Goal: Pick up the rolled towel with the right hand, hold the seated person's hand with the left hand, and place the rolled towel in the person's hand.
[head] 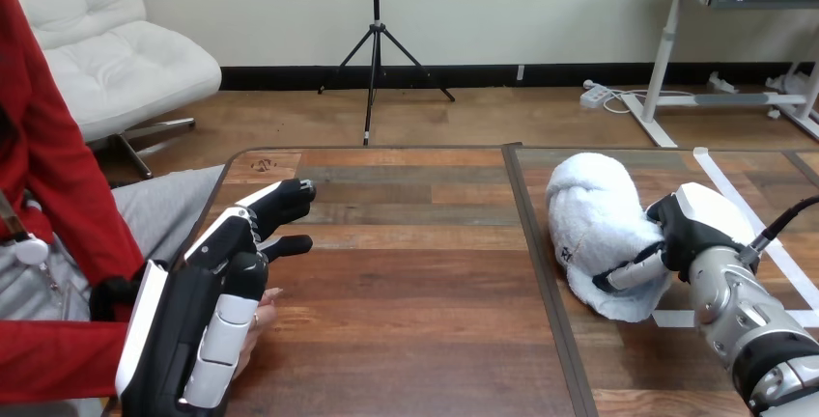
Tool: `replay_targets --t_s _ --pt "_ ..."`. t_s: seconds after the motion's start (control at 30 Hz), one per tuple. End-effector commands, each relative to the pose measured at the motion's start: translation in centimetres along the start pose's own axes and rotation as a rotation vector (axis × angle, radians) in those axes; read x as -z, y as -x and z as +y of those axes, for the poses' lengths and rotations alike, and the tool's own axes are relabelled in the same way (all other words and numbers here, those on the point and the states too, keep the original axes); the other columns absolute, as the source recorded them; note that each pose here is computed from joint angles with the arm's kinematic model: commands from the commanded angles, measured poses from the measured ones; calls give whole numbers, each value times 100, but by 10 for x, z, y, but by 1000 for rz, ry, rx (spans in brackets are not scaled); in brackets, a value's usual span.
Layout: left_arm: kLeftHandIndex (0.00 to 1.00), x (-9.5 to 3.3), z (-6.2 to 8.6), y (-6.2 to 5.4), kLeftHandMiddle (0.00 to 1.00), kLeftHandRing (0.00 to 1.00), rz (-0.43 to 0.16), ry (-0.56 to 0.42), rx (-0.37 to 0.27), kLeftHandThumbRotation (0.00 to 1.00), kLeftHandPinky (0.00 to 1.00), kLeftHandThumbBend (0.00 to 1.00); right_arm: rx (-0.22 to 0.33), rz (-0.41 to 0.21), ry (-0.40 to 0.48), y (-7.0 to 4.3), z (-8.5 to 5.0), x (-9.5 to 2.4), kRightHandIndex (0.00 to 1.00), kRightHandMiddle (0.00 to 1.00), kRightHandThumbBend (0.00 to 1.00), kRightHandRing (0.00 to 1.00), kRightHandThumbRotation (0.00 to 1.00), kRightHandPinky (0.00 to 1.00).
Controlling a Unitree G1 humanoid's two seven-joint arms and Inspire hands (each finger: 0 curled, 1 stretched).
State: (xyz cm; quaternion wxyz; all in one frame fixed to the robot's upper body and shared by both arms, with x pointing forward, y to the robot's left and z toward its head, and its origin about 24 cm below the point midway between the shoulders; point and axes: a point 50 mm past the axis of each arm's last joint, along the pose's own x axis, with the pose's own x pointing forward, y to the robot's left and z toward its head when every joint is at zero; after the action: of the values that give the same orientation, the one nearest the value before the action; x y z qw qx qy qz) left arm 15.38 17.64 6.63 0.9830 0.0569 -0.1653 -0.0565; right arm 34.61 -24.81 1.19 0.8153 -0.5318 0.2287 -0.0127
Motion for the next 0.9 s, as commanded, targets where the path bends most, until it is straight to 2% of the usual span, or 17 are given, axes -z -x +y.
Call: replay_targets --t_s 0.0,0.6,0.87 --pt "77 -9 0 -7 82 85 -72 1 -15 99 74 71 -65 -7 -12 5 23 2 47 50 69 46 0 38" --pt "77 -7 -1 -6 82 84 -57 -7 -21 99 74 71 38 -98 -150 6 17 -4 48 49 70 45 0 39" --pt "77 -6 0 -4 83 84 -48 -14 -18 100 74 72 117 -159 -248 8 13 -8 48 48 71 43 0 38"
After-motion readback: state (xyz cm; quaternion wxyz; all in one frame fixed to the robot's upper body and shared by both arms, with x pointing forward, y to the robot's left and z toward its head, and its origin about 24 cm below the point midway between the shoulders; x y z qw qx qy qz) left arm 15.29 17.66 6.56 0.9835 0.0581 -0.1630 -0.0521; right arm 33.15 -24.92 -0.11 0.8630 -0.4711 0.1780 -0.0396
